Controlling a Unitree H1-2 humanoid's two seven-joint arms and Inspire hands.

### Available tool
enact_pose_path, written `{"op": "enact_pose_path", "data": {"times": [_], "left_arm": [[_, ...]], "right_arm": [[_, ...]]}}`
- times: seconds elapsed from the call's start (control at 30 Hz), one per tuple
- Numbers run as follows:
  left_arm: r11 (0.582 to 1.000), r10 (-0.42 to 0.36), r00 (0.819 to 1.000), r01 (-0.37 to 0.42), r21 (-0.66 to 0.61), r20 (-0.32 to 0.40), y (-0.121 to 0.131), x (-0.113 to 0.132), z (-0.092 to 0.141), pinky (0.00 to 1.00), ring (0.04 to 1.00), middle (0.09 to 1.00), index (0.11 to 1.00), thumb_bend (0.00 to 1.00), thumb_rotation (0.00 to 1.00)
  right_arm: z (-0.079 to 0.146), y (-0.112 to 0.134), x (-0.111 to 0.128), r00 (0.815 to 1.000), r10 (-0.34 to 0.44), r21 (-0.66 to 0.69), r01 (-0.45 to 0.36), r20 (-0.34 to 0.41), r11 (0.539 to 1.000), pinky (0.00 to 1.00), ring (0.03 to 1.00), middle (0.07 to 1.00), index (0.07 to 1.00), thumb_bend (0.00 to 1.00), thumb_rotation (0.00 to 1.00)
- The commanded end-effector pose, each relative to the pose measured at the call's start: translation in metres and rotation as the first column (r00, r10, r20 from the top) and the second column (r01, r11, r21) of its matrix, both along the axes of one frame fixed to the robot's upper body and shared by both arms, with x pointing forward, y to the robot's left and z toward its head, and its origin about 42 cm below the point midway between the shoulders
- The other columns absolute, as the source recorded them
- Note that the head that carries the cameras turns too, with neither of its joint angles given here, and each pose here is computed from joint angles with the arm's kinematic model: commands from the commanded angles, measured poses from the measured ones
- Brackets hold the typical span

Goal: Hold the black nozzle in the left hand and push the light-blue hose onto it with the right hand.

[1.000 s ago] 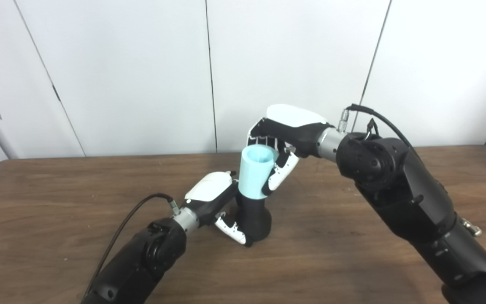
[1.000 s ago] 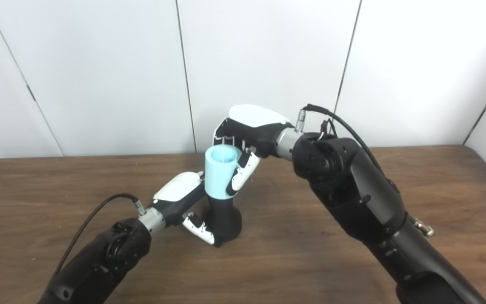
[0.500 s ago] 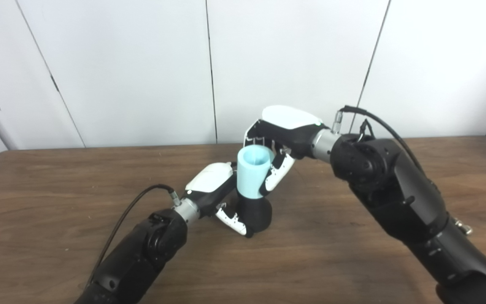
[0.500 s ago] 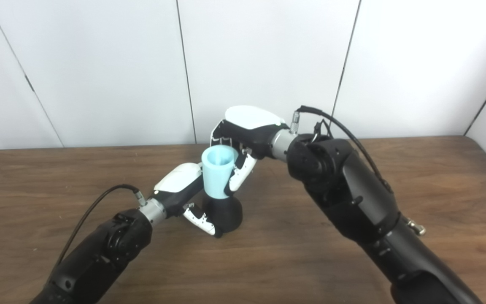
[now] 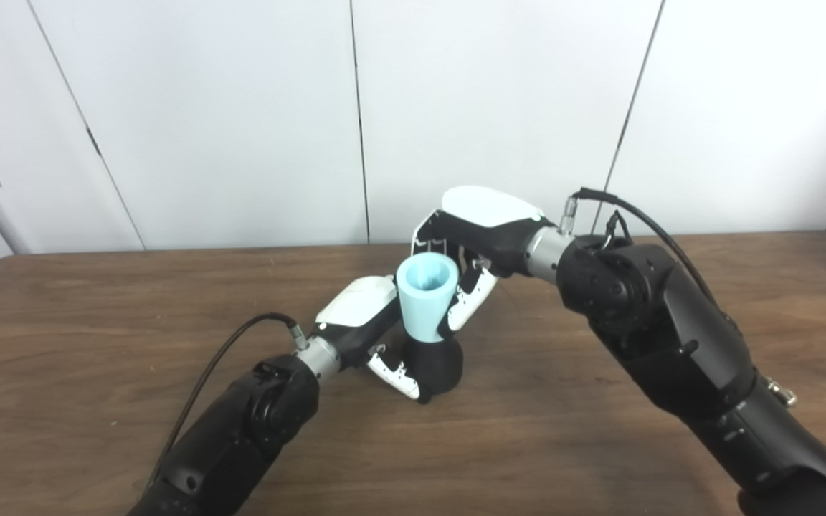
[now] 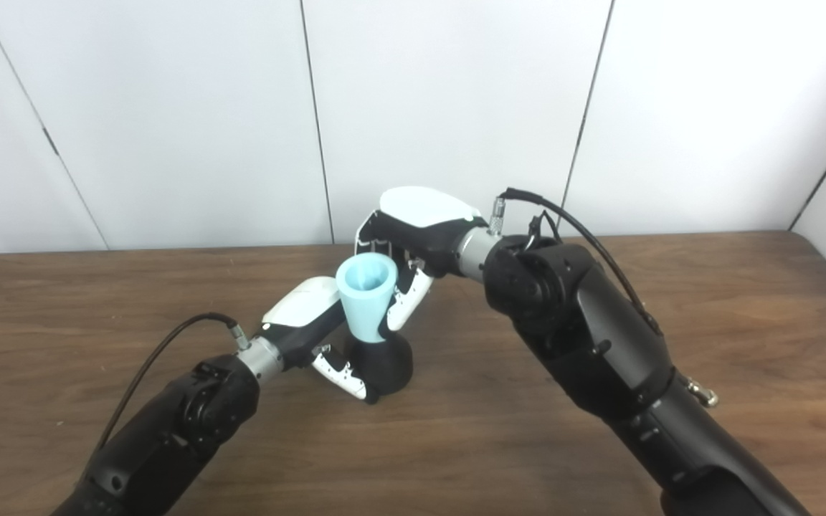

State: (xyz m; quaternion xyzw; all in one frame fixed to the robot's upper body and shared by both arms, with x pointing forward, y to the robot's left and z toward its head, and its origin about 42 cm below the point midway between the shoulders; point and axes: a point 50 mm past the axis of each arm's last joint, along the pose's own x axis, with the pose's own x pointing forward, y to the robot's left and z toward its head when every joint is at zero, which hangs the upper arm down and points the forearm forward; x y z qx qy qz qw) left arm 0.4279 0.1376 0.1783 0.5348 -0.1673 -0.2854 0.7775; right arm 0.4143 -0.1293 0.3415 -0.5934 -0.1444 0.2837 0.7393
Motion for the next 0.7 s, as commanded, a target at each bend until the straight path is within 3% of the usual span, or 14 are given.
{"op": "enact_pose_path", "data": {"times": [0.0,0.4,0.67], "left_arm": [[0.994,-0.024,0.997,0.031,0.100,-0.068,-0.007,-0.011,-0.025,1.00,0.581,0.472,0.490,0.53,0.00],[0.994,-0.009,0.998,0.016,0.104,-0.068,-0.003,-0.009,-0.023,1.00,0.584,0.472,0.491,0.53,0.00],[0.994,-0.007,0.998,0.014,0.109,-0.064,-0.003,-0.008,-0.022,1.00,0.589,0.468,0.494,0.53,0.00]], "right_arm": [[-0.006,0.009,-0.005,0.998,0.063,-0.034,-0.063,-0.002,0.997,0.36,0.448,0.482,0.493,0.50,0.00],[-0.024,-0.021,-0.003,0.999,0.012,-0.065,-0.015,-0.042,0.998,0.34,0.449,0.489,0.496,0.50,0.00],[-0.017,-0.027,-0.002,0.999,-0.028,-0.030,0.026,-0.046,0.999,0.34,0.436,0.509,0.520,0.50,0.00]]}}
